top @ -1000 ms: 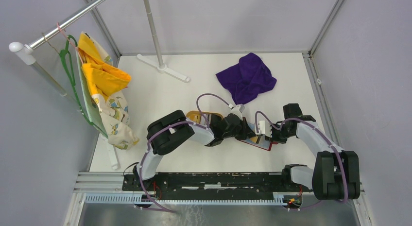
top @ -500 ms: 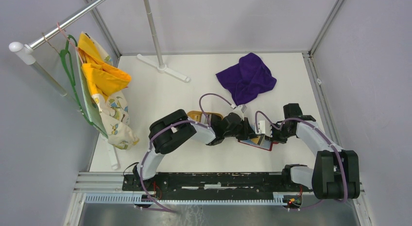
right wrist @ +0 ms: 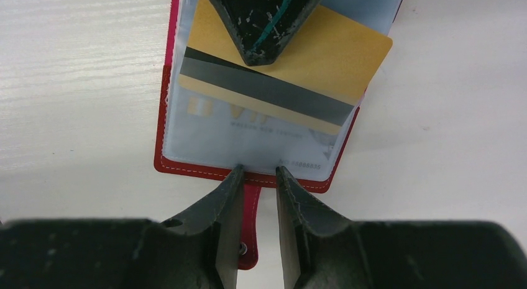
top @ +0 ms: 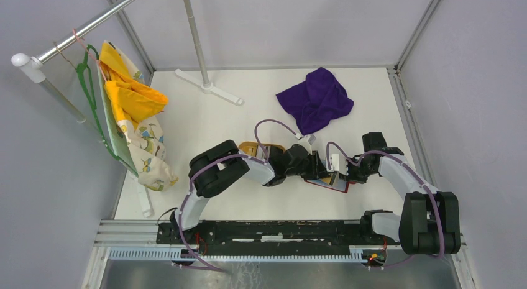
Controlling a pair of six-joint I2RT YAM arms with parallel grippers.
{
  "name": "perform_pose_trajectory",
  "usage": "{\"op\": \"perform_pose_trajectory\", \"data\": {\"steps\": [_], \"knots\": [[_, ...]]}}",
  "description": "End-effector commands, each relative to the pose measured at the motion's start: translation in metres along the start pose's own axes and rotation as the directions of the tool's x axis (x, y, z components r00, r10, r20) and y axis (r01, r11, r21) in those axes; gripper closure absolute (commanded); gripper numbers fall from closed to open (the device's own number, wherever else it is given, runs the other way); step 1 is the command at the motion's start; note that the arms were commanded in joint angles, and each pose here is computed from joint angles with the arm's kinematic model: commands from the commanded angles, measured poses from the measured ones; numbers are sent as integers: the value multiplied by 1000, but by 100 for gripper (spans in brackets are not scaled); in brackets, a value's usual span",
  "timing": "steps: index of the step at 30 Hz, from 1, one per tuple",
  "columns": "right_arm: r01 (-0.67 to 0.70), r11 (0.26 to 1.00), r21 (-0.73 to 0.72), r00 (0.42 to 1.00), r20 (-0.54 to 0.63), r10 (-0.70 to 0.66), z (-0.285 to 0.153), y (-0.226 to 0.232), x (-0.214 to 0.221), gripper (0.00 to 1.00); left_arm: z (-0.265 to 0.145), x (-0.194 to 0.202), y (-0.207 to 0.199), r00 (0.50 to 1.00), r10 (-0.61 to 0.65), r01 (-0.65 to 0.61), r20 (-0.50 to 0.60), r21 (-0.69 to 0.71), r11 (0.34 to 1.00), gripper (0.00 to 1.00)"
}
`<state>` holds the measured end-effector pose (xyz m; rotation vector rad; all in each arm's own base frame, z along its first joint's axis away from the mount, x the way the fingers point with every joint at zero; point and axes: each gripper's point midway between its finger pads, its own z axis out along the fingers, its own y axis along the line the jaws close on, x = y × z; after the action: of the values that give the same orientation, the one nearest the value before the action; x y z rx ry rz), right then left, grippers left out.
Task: Put the credit cards into the card holder
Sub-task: Insert the credit card into the card holder.
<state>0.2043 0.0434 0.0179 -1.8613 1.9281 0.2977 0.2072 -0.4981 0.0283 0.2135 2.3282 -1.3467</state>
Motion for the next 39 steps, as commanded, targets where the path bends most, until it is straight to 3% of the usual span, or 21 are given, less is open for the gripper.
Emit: {"op": "perform_pose_trajectory", "data": {"steps": [1,17,34,39], "knots": [[-7,999,-32,1000,-5,7,6,9,4,69,-9,8,21,997,69,-74,-47,-94,993,63],[-1,999,-41,1000,-3,0,9,10,2,69,-15,-3,31,982,176,-187,-73,-205,961,61],[30,997,-74,999,33,-28,14,15,-10,69,4,28,-11,975,175,-185,-135,-65,981,64],[34,997,-67,999,37,-32,13,14,-11,69,-2,22,-8,978,175,-185,-110,-87,979,62]]}}
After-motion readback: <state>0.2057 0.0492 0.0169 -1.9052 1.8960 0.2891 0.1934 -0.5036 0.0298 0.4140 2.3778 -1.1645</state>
